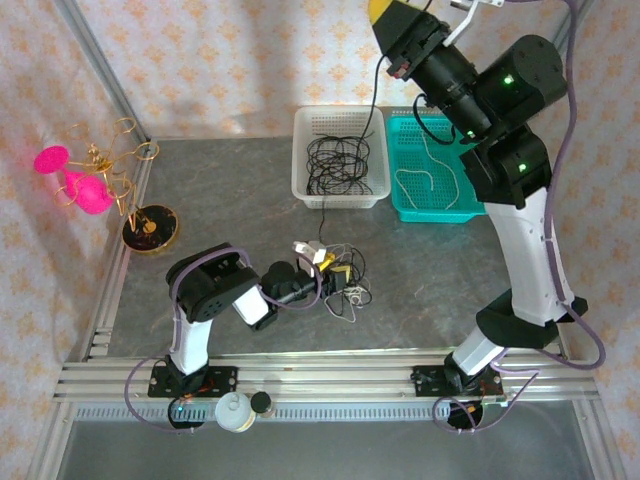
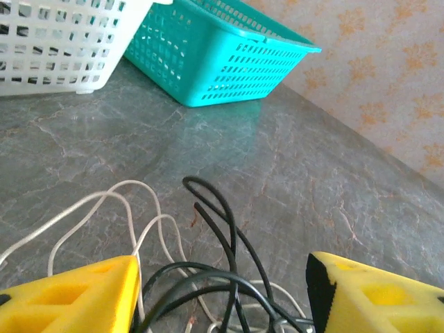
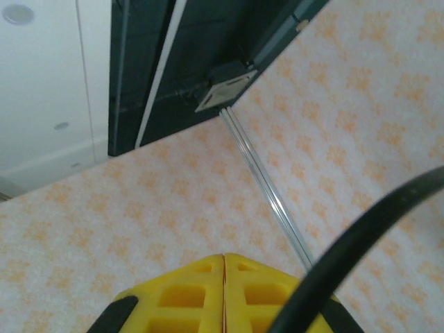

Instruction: Untangle the cables

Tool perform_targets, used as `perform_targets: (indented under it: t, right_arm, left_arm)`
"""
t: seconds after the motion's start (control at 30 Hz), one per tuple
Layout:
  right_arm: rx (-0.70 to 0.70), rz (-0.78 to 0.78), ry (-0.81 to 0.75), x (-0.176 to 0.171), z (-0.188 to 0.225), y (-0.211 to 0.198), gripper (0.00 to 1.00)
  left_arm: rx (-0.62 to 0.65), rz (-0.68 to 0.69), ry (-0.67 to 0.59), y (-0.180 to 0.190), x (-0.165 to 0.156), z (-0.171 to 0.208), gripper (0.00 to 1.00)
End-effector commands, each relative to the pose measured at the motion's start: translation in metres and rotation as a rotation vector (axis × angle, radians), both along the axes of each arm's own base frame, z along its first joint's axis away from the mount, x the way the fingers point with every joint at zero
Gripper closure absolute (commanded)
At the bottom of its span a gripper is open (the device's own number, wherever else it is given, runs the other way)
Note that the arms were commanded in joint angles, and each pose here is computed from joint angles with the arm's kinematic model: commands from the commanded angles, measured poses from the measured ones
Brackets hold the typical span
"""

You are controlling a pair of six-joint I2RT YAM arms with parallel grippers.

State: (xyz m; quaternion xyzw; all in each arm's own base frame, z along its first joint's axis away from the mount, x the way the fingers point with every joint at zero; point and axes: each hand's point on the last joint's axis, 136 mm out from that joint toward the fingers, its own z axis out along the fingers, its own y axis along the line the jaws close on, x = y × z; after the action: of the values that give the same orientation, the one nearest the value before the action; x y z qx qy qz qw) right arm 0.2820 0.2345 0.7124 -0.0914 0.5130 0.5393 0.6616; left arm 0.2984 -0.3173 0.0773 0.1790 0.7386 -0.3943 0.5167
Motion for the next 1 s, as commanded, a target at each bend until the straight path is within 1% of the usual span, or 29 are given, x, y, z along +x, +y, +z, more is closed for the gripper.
perform_targets:
  t: [0.0,0.17,0.2,0.37,0.43,0.57,0.6,0.73,0.83,0.9,0.97]
  right_arm:
    - [0.057,-0.011,-0.056,0.005,0.016,-0.006,1.00]
    - [0.068,-0.014,0.002,0.052,0.001,-0.011,1.00]
    - [0.072,-0.019,0.007,0.064,-0.002,-0.013,1.00]
    - [0.130,0.009,0.033,0.109,-0.009,-0.031,1.00]
    - [0.130,-0.037,0.019,0.120,-0.010,-0.037,1.00]
    - [0.120,-0.102,-0.004,0.129,-0.012,-0.042,1.00]
    - [0.119,-0.113,-0.007,0.132,-0.013,-0.042,1.00]
    - [0.137,-0.131,-0.073,0.141,-0.011,-0.042,1.00]
    - [0.157,-0.180,-0.106,0.156,-0.013,-0.045,1.00]
    - [0.141,-0.189,-0.121,0.165,-0.019,-0.041,1.00]
    - [0.118,-0.201,-0.090,0.180,-0.033,-0.037,1.00]
  left_arm:
    - [-0.044,0.032,0.006,0.009,-0.007,0.007,0.35]
    - [-0.071,0.033,0.027,0.020,-0.020,0.010,0.35]
    - [-0.095,0.026,0.013,0.019,-0.022,0.020,0.35]
    - [-0.113,-0.003,0.012,0.016,-0.034,0.031,0.35]
    - [-0.103,-0.011,0.013,0.013,-0.039,0.035,0.35]
    - [-0.086,-0.029,-0.006,0.006,-0.047,0.045,0.35]
    - [-0.064,-0.030,0.010,0.006,-0.048,0.041,0.35]
    - [-0.058,-0.030,0.030,0.008,-0.054,0.050,0.35]
    - [-0.021,-0.052,0.044,0.007,-0.064,0.052,0.35]
    - [0.001,-0.058,0.036,0.008,-0.070,0.058,0.34]
    - [0.012,-0.063,0.027,0.008,-0.074,0.066,0.34]
